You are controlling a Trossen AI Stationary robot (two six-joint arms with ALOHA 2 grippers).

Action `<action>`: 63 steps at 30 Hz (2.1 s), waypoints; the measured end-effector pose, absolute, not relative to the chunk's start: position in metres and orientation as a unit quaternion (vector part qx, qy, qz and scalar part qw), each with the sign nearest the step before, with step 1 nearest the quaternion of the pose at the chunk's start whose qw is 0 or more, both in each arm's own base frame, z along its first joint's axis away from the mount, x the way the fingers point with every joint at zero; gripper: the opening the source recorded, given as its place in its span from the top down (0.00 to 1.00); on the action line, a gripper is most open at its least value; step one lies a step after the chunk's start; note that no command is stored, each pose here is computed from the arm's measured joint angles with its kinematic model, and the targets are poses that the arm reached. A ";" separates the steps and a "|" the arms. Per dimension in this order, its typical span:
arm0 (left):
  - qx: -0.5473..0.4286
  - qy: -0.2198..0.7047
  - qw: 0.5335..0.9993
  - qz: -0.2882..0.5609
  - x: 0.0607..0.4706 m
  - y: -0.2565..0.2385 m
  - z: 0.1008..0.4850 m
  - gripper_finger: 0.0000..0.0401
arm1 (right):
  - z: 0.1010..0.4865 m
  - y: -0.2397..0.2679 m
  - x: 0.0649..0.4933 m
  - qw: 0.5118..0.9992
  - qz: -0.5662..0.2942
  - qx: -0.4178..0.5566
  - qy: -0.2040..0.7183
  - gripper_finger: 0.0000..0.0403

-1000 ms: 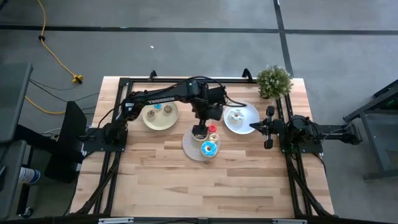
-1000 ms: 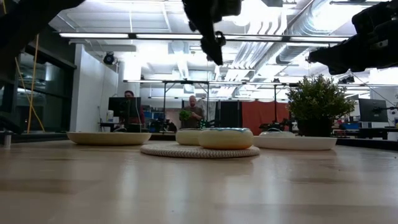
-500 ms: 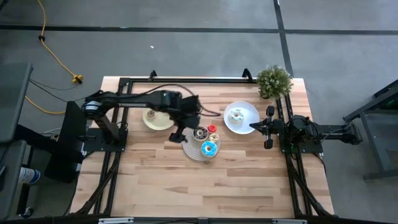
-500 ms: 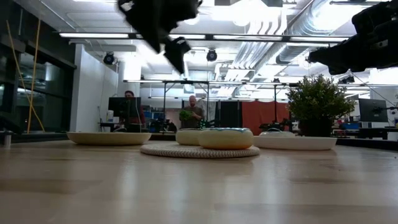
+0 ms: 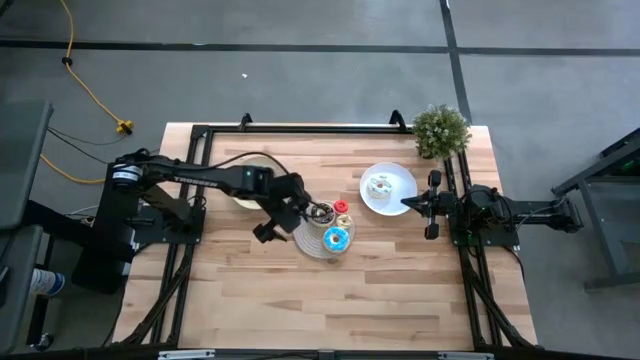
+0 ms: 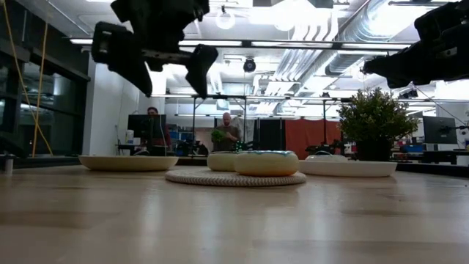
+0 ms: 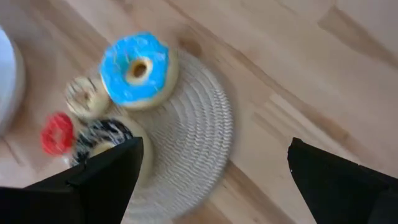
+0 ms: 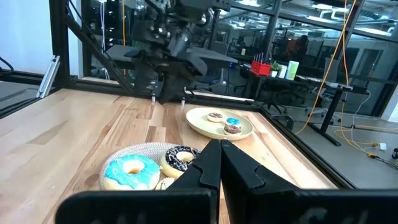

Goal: Pick & Place donuts
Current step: Put the large black donut on the white plate

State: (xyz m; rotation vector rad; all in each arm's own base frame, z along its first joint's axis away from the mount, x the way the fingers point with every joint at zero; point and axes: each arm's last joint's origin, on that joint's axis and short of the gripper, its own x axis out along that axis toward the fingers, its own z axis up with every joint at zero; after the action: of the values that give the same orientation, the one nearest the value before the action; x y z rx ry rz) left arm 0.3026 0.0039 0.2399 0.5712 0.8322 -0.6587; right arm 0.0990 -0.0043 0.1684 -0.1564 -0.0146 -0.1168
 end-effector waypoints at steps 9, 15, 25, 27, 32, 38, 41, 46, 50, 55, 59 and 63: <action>0.306 0.391 0.814 -0.302 0.321 0.007 0.217 0.04 | 0.168 -0.004 0.099 0.995 -0.058 -0.078 -0.007 1.00; 0.307 0.395 0.818 -0.284 0.332 0.009 0.205 0.04 | 0.168 -0.004 0.099 0.995 -0.058 -0.078 -0.007 1.00; 0.313 0.405 0.820 -0.255 0.346 0.021 0.194 0.04 | 0.168 -0.004 0.099 0.995 -0.058 -0.078 -0.007 1.00; 0.303 0.427 0.812 -0.258 0.345 0.024 0.188 0.04 | 0.168 -0.004 0.099 0.995 -0.058 -0.078 -0.007 1.00; 0.303 0.421 0.818 -0.249 0.355 0.029 0.188 0.04 | 0.168 -0.004 0.099 0.995 -0.058 -0.078 -0.008 1.00; 0.291 0.439 0.814 -0.244 0.359 0.030 0.180 0.04 | 0.168 -0.004 0.100 0.995 -0.058 -0.078 -0.002 1.00; 0.288 0.446 0.810 -0.247 0.360 0.030 0.175 0.04 | 0.167 -0.004 0.100 0.995 -0.058 -0.078 -0.001 1.00; 0.285 0.454 0.807 -0.248 0.360 0.030 0.171 0.04 | 0.166 -0.004 0.101 0.995 -0.057 -0.079 0.006 1.00; 0.286 0.462 0.803 -0.244 0.360 0.030 0.169 0.04 | 0.166 -0.004 0.101 0.995 -0.057 -0.079 0.005 1.00; 0.286 0.468 0.799 -0.246 0.361 0.031 0.162 0.04 | 0.166 -0.004 0.101 0.995 -0.057 -0.079 0.006 1.00; 0.279 0.467 0.805 -0.238 0.365 0.031 0.158 0.04 | 0.166 -0.004 0.101 0.995 -0.057 -0.079 0.006 1.00; 0.262 0.474 0.809 -0.228 0.368 0.031 0.158 0.06 | 0.166 -0.004 0.101 0.995 -0.057 -0.079 0.006 1.00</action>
State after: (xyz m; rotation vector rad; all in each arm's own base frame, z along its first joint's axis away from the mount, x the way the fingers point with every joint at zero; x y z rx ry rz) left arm 0.3676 0.0314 0.1577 0.5597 1.0131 -0.4882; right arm 0.1007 -0.0043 0.1663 -0.1573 0.0115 -0.1148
